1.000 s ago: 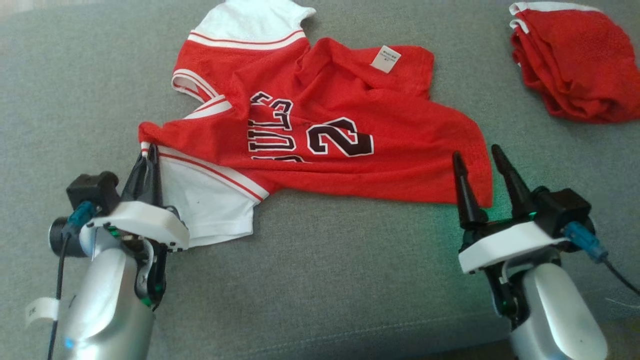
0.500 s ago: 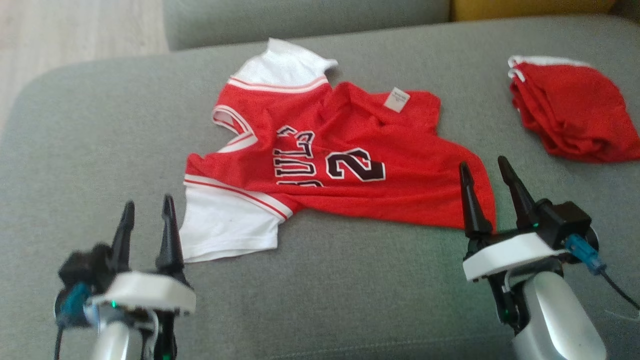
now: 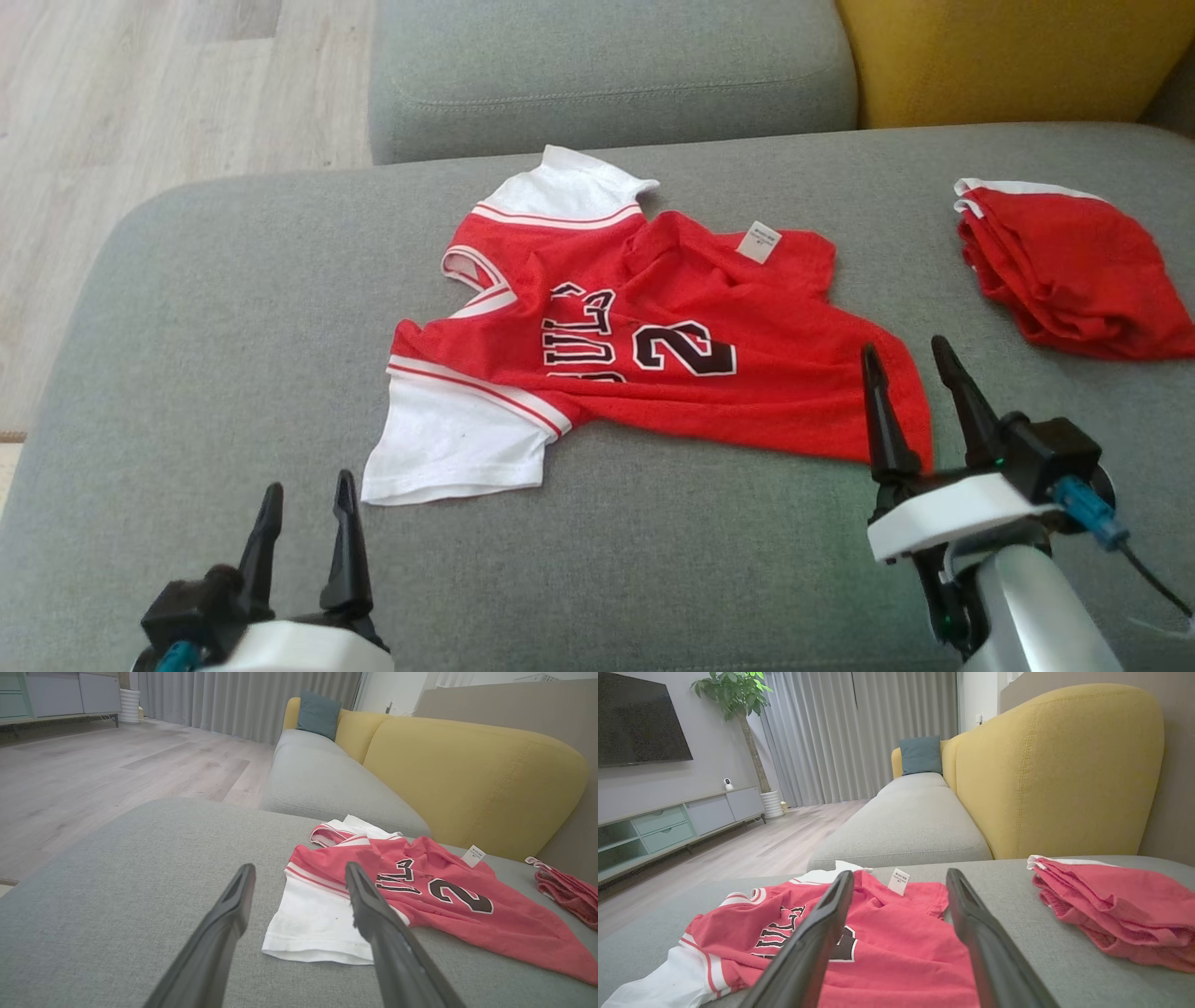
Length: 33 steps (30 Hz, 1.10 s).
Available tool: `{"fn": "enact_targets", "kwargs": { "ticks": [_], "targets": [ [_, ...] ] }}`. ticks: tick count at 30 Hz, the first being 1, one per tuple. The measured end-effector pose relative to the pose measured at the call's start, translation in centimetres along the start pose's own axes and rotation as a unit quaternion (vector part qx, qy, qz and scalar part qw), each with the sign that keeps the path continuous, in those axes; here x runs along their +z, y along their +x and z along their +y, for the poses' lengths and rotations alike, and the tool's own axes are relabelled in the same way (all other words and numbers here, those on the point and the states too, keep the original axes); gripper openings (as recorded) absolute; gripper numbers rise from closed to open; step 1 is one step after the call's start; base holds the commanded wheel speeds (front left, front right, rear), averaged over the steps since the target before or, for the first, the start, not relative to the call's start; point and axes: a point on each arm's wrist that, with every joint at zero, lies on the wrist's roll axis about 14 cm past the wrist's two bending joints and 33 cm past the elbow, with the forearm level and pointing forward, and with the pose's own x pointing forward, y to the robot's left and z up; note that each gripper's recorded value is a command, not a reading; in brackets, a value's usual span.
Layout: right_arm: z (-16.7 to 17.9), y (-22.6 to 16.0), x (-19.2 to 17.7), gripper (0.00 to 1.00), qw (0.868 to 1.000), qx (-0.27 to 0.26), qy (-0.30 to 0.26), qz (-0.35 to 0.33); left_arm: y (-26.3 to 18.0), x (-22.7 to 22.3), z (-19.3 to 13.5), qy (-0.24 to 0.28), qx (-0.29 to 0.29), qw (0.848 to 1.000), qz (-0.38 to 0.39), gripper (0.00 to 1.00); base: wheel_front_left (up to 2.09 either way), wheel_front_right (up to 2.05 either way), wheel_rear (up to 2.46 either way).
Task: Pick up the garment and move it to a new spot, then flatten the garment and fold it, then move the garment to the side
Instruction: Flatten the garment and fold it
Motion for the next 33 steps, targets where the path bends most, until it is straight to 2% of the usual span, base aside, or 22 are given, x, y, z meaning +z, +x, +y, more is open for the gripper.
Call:
{"fn": "enact_targets", "kwargs": {
  "ticks": [7, 20, 26, 33],
  "targets": [
    [-0.1, -1.3, -1.8, 1.0, 1.0, -0.005, 0.008, 0.025, 0.2, -0.2, -0.5, 0.001, -0.004, 1.0, 0.003, 1.0, 0.0, 0.0, 0.0],
    [-0.9, -1.6, -2.8, 1.0, 0.999, -0.017, 0.01, 0.04, 0.6, -1.4, -1.0, 0.001, -0.013, 1.0, 0.025, 1.0, 0.0, 0.0, 0.0],
    [-1.5, -1.3, -3.7, 1.0, 0.998, -0.026, 0.011, 0.054, 1.6, -4.7, -0.7, 0.006, -0.013, 0.995, 0.1, 1.0, 0.0, 0.0, 0.0],
    [-3.0, 0.1, -4.6, 1.0, 0.997, -0.042, 0.008, 0.066, 4.6, -8.9, 1.3, -0.03, 0.024, 0.981, 0.191, 1.0, 0.0, 0.0, 0.0]
  ]
}}
